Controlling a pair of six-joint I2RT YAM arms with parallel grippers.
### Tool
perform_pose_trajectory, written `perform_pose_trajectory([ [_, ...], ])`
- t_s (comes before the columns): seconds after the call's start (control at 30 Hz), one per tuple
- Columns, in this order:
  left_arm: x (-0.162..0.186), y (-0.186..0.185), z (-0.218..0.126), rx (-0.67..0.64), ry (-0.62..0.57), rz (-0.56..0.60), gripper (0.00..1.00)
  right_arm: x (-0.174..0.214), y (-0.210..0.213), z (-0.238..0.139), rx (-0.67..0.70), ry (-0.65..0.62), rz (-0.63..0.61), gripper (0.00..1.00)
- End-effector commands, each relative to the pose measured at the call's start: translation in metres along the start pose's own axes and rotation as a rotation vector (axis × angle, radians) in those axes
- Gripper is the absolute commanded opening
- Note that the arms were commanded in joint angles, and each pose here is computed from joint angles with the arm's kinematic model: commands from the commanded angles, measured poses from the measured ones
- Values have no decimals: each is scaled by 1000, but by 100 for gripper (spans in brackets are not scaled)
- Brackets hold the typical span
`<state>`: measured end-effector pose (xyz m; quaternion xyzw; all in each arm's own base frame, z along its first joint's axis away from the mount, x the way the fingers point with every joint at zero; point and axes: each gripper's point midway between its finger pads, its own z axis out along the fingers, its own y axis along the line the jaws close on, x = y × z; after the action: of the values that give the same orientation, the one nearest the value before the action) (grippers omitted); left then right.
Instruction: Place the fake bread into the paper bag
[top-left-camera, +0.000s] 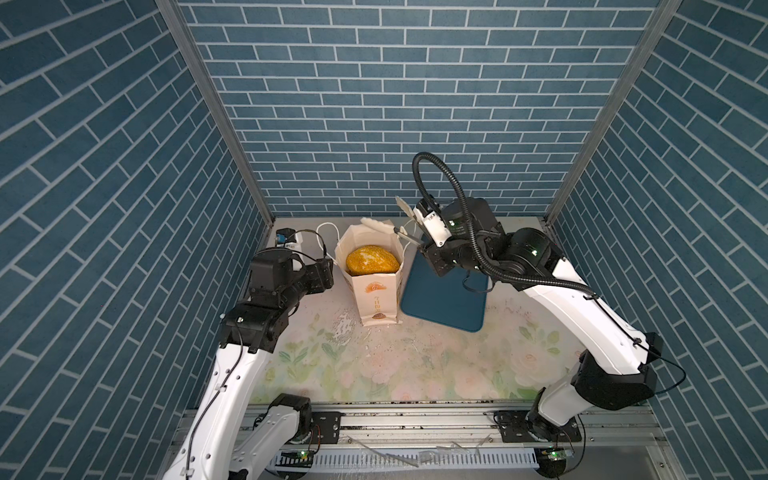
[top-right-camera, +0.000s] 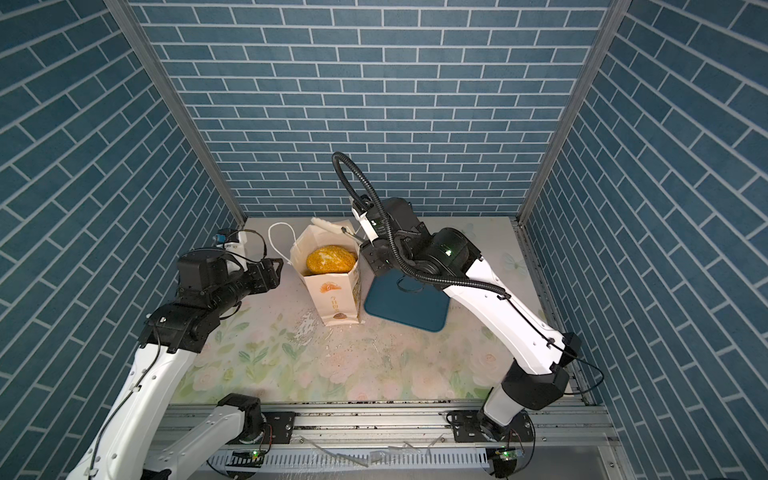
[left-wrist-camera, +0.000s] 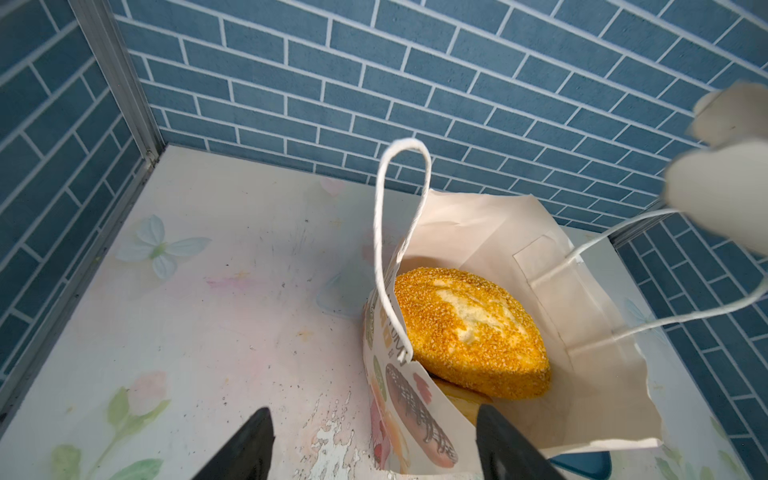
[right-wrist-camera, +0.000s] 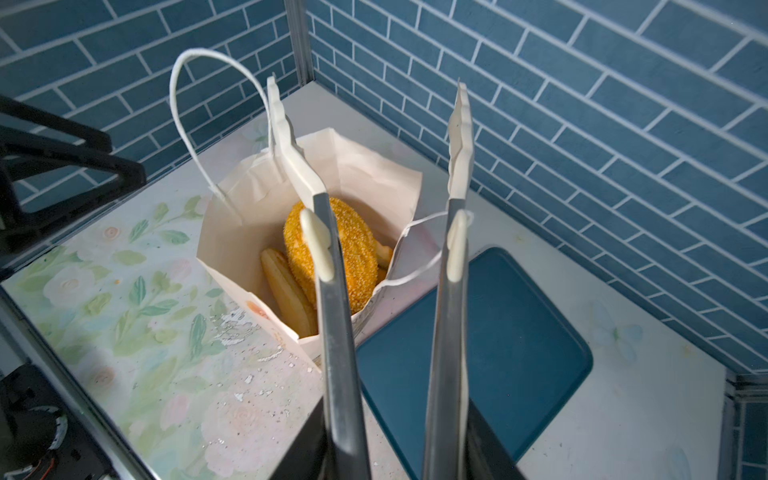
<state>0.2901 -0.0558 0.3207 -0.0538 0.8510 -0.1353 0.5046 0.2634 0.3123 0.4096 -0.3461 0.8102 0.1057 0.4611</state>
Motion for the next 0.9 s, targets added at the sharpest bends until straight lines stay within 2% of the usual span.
perform_pose_trajectory([
  [0.0,-8,11,-17,-63,-41,35,78,-16,-33,-27,139,-72,-9,43],
  [0.2,-1,27,-27,-138,-28,46,79,2,-81,-38,244,-42,71,42],
  [0.33,1,36,-31,-173,-24,40,80,24,-120,-43,306,-19,165,42],
  [0.47,4,50,-32,-223,-9,38,80,51,-155,-46,388,28,205,42],
  [0.77,22,71,-20,-251,34,-24,81,139,-226,-36,509,162,397,41],
  [0.87,31,73,-12,-243,63,-42,81,187,-245,-20,562,277,432,42],
])
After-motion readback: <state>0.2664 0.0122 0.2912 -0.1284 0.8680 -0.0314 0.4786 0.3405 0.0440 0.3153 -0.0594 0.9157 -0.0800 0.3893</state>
